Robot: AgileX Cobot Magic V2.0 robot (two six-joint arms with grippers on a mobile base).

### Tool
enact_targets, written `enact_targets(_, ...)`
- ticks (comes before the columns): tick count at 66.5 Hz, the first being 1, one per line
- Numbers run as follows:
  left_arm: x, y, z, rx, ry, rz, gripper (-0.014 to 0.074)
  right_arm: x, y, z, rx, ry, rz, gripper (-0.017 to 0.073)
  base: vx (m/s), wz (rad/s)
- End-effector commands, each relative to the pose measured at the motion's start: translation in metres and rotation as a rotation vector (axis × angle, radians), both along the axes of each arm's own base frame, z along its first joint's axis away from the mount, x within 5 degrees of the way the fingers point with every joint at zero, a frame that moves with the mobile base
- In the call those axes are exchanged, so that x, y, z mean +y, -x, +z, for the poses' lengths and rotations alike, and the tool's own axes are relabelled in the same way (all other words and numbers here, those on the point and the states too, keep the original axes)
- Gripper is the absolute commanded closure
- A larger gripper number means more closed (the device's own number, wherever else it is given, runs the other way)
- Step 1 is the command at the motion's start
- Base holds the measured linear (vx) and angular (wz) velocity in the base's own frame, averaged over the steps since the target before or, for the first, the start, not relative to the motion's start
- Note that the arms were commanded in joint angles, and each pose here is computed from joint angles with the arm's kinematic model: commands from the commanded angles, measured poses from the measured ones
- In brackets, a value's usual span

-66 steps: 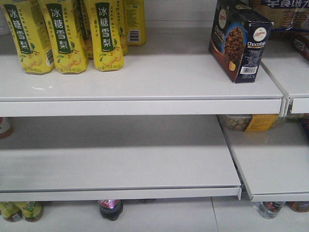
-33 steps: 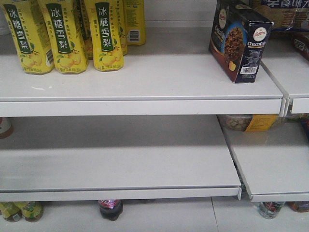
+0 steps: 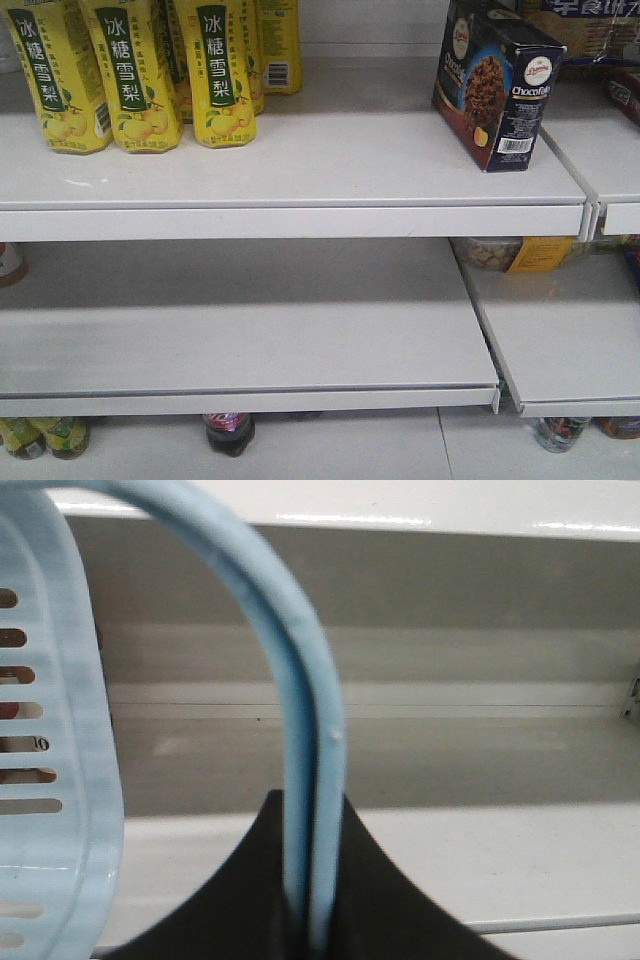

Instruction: Left arm holds basket, right arm returns cookies

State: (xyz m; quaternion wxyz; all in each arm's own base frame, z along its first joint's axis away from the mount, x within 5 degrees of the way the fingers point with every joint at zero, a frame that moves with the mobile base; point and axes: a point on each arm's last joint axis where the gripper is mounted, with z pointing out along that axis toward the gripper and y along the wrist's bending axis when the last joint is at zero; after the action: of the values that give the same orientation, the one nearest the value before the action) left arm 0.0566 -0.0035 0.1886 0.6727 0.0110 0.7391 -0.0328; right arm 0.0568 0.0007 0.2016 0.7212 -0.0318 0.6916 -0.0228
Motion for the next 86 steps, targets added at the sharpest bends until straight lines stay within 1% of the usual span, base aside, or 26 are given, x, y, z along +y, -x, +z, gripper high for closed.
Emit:
enact_targets(1, -0.0003, 0.0021, 0.0189, -0.145, -0.02, -0.007, 0.06, 0.0004, 0.0018, 0.0085, -0.109, 0.01, 0.0, 0.0568, 0.0, 0.0)
enact_targets(86, -0.0003, 0.0021, 0.0189, -0.145, -0.02, -0.007, 0.06, 0.0004, 0.0017, 0.0085, -0.108, 0.01, 0.0, 0.0568, 0.0, 0.0)
